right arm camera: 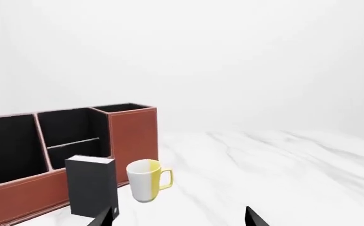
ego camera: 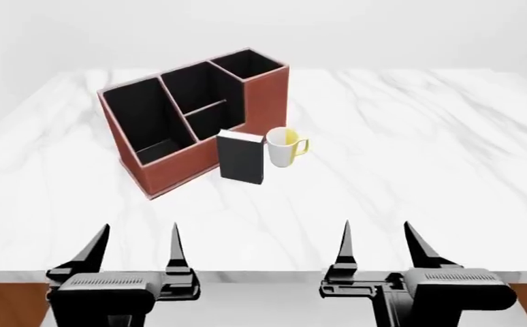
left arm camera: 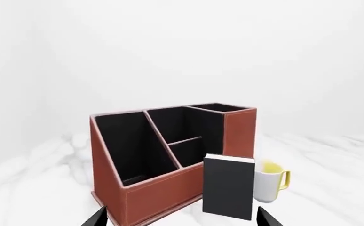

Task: Pick up the book and place it in the right compartment of the caddy.

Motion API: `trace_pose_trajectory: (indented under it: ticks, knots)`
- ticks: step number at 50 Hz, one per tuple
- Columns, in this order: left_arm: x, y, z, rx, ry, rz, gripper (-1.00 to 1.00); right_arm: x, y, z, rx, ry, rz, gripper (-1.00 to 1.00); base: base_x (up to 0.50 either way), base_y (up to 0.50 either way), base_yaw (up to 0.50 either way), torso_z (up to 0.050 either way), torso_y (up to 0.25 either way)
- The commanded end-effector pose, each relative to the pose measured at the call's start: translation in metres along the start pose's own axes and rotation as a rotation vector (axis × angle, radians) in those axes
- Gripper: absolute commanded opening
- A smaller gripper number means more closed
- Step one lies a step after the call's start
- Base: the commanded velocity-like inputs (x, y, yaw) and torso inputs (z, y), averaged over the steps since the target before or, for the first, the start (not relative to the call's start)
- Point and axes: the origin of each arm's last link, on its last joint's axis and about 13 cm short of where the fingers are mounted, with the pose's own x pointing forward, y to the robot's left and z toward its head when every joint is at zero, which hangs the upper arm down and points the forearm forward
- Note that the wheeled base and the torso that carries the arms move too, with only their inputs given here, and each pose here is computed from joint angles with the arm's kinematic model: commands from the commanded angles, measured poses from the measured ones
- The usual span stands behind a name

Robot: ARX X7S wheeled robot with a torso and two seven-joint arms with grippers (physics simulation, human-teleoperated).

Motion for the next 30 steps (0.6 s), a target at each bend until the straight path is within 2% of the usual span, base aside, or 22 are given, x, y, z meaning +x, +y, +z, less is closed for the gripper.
trace_pose_trajectory:
  ticks: [1, 30]
  knots:
    - [-0.0043, 0.0000, 0.0097, 0.002, -0.023, 0.004, 1.00, -0.0038, 0.0011, 0.0092, 0.018, -0.012, 0.017, 1.00, 0.50, 0.00, 0.00, 0.000, 0.000]
    - [-0.0083, -0.0015, 0.0158, -0.001, -0.048, 0.000, 1.00, -0.0065, 0.0041, 0.0083, -0.011, -0.006, 0.033, 1.00, 0.50, 0.00, 0.00, 0.000, 0.000]
